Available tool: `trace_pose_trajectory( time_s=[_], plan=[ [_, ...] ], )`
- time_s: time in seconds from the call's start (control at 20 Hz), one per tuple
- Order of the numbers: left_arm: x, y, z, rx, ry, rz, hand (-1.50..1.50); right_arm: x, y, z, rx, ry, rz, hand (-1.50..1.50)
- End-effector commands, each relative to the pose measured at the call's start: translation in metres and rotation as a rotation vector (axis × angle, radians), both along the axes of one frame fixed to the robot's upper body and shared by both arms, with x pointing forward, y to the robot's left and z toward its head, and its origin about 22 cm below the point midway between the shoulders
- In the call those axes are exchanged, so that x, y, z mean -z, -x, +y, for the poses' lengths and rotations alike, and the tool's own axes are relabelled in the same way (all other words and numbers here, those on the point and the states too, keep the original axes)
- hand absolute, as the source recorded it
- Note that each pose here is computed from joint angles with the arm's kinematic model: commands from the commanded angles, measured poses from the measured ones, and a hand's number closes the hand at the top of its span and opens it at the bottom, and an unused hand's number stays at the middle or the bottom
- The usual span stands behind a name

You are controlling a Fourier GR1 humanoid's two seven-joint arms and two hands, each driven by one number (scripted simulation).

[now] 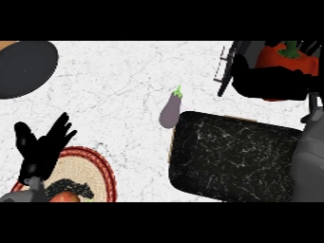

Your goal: Pick the bell pepper from the tray and place it in the tiered shelf

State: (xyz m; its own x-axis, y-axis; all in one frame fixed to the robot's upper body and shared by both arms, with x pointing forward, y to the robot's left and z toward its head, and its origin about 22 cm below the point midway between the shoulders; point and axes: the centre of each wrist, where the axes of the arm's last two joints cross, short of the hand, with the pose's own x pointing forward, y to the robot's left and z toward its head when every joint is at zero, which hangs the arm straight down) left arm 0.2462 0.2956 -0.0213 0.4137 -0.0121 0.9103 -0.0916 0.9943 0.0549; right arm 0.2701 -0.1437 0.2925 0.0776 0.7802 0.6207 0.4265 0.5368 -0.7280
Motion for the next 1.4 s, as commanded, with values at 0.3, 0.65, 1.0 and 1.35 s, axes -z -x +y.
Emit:
trace_pose_trajectory(
  time_s=[0.3,0.65,1.0,1.35],
  plan=[
    [0.001,-0.007,-0.003,0.0,0.009,0.035,0.0,-0.097,-0.027,-0.057,0.17,-0.065,0.027,1.5],
    [-0.006,-0.015,-0.004,0.002,0.013,0.027,0.0,-0.11,-0.071,-0.105,0.168,-0.05,0.065,1.5],
    [0.012,0.009,-0.01,0.011,-0.001,0.041,0.0,-0.094,-0.096,-0.126,0.119,0.017,0.145,1.5],
    [0.009,-0.01,0.002,0.033,0.005,0.018,0.0,-0.046,-0.137,-0.152,0.142,0.064,0.149,1.5]
  ],
)
